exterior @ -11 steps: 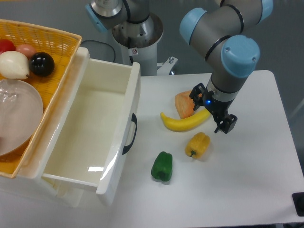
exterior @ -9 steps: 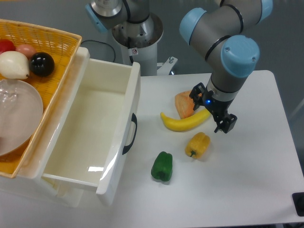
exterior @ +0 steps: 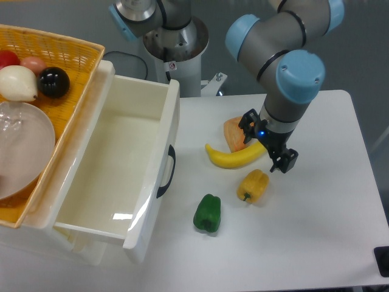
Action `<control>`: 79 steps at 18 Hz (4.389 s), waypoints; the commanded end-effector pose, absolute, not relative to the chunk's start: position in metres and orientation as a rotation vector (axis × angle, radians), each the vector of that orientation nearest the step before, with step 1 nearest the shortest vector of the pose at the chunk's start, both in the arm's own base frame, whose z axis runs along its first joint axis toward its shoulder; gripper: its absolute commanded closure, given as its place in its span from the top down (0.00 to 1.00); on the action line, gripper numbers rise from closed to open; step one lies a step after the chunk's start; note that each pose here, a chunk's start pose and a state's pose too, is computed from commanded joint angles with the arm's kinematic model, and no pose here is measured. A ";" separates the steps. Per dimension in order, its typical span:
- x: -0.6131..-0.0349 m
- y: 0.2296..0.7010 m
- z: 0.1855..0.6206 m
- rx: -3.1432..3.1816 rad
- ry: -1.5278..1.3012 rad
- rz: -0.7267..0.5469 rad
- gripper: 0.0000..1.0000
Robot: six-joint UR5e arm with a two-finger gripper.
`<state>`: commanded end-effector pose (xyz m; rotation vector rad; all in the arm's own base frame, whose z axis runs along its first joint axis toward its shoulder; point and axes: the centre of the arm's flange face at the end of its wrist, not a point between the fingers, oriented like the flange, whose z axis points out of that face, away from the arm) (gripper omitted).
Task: Pick up the yellow pepper
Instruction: 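Move the open gripper down toward the yellow bell pepper, then position the gripper fingers around the yellow pepper's body, then close the gripper on the yellow pepper, then lift the grasped yellow pepper up off the table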
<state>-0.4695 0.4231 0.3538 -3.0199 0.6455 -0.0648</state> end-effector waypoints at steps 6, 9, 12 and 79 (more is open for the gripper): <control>-0.466 0.439 0.321 -3.017 0.612 -0.029 1.00; -0.477 0.454 0.288 -3.023 0.618 -0.033 1.00; -0.489 0.454 0.270 -3.035 0.595 -0.065 1.00; -0.417 0.471 0.395 -2.956 0.878 -0.055 0.20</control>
